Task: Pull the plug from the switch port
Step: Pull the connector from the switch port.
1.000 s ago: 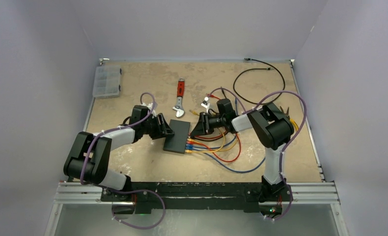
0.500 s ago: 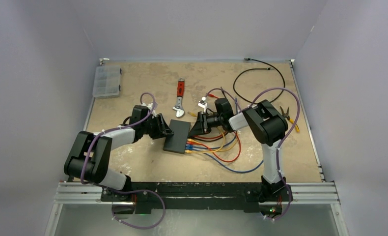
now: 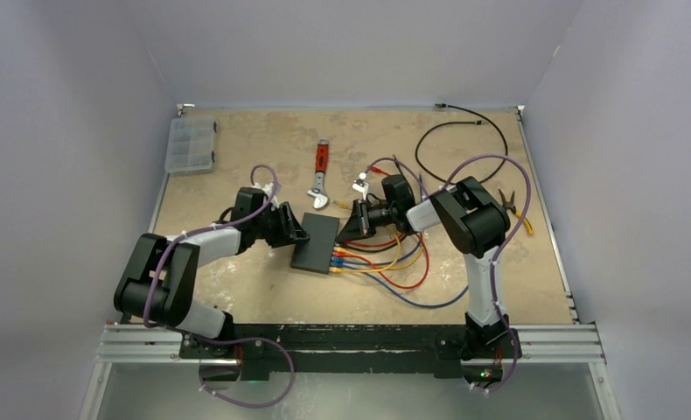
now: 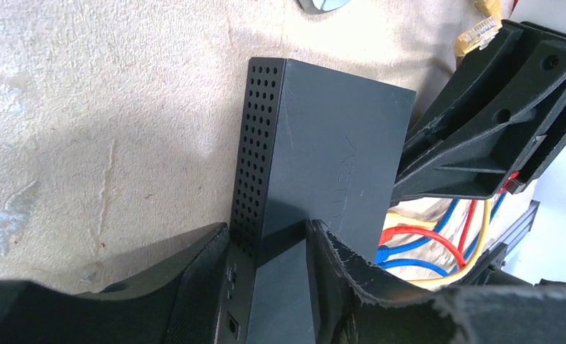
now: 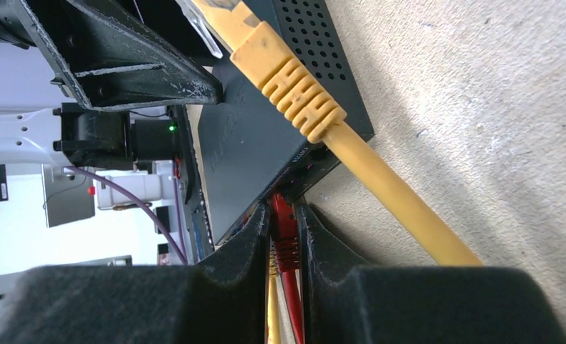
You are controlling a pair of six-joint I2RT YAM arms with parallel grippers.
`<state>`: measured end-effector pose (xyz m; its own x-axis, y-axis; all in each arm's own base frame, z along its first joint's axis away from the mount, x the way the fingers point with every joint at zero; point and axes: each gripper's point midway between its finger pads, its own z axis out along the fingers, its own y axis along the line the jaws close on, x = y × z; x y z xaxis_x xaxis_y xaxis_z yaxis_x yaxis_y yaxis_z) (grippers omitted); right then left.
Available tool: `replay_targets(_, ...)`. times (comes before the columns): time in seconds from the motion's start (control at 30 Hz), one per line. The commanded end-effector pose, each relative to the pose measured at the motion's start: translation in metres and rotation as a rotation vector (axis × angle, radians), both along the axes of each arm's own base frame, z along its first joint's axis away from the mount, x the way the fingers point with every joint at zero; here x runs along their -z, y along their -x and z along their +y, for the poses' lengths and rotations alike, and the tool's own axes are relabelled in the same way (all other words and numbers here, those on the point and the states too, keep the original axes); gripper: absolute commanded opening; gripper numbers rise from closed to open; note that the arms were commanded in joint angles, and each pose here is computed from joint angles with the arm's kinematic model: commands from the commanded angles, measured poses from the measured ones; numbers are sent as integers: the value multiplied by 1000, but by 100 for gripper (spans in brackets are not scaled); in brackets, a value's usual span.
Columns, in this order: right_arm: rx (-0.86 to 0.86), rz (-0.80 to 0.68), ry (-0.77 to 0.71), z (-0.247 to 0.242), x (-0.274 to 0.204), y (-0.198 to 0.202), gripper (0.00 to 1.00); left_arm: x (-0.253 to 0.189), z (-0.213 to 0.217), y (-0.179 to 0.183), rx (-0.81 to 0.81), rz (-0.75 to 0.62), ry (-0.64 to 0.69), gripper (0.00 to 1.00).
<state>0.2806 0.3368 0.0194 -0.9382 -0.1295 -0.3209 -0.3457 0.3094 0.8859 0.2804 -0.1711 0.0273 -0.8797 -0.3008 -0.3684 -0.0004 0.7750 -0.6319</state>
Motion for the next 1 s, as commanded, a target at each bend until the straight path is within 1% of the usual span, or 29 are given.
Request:
replay_targets(0.0,32,20,103,-4,36,5,6,7,4,6,15,12,-67,45)
replay_targets(0.17,29,15,100,-4,35,6,1,1,11,5,8,-11,-176,57)
replay_targets(0.27,28,13,99,-4,34,6,0,-11,8,2,24,-59,-259,64)
replay_targets(0.33,27,13,99,-4,34,7,0,-18,5,1,38,-91,-310,66)
replay_targets(0.53,21,15,105,-5,36,8,0,-36,-10,1,100,-185,-431,72)
replay_targets(0.7,16,13,110,-6,39,8,0,-46,-32,5,168,-246,-516,74)
replay_targets(0.97,13,14,112,-6,39,9,0,-26,-59,21,277,-252,-636,76)
